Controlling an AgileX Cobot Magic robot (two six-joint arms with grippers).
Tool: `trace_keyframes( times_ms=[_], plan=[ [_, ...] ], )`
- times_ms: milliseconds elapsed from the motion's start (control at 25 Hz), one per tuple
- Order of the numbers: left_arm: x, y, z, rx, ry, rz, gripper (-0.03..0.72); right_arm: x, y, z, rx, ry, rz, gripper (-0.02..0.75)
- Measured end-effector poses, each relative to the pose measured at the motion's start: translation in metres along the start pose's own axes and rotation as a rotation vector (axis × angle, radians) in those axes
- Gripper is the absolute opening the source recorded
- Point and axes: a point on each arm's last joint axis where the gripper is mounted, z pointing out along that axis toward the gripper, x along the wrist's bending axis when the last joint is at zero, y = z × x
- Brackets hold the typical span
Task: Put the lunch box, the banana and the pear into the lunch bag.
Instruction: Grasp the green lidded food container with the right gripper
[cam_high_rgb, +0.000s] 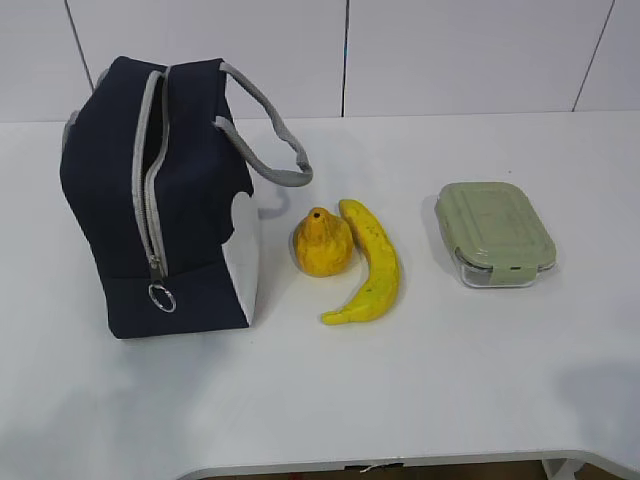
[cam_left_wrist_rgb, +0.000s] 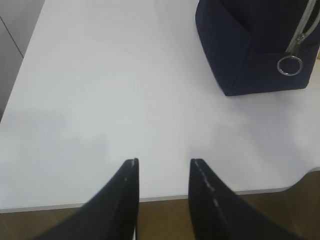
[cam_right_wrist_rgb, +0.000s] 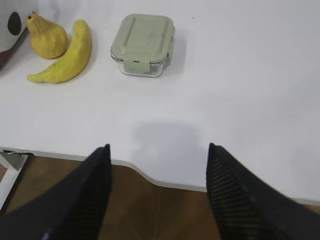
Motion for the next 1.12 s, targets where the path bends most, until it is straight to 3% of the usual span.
trace_keyframes(
  times_ms=[200,400,640,920,1120],
  plan=[
    [0.0,0.0,0.0,0.0,0.0,0.0,0.239,-0.001,0.018,-0.001,0.027,0.002,0.006,0.495],
    [0.0,0.0,0.0,0.0,0.0,0.0,0.239,-0.003,0.04,0.021,0.169,-0.001,0.161,0.495],
    [0.0,0.0,0.0,0.0,0.0,0.0,0.239,-0.005,0.059,0.053,0.347,-0.007,0.191,0.495],
    [0.0,0.0,0.0,0.0,0.0,0.0,0.239,0.007,0.079,0.094,0.529,0.127,0.235,0.495],
    [0.0,0.0,0.0,0.0,0.0,0.0,0.239,0.014,0.099,0.121,0.579,0.229,0.209,0.495]
  ],
)
